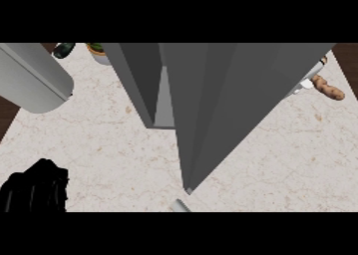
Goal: Pick up the bottled water, place it into the cabinet and close the cabinet
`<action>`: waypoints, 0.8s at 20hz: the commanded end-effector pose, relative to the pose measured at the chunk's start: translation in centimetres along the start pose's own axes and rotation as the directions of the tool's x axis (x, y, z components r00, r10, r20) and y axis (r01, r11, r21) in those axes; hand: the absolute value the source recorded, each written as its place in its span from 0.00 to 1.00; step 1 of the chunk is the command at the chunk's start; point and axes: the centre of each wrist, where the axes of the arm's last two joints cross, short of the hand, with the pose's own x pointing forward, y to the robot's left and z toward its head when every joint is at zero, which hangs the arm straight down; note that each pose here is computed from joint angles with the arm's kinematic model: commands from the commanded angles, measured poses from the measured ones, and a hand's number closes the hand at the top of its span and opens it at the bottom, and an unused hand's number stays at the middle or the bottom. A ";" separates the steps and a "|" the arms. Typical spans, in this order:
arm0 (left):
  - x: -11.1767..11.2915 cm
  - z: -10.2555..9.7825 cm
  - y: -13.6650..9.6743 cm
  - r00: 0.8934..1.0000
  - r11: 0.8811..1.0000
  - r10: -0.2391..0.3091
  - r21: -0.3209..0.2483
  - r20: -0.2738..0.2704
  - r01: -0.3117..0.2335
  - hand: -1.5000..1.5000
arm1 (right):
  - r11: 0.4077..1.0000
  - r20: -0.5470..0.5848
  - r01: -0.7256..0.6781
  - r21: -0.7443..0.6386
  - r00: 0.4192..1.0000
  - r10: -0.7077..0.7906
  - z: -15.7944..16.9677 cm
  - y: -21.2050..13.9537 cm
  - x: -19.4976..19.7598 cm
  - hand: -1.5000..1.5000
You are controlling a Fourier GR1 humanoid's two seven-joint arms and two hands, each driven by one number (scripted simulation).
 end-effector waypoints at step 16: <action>2.8 2.1 5.5 1.000 1.000 -0.025 -0.008 -0.014 0.025 1.00 | 0.975 -0.156 0.202 -0.095 0.964 -0.215 -18.4 -8.0 -8.8 1.00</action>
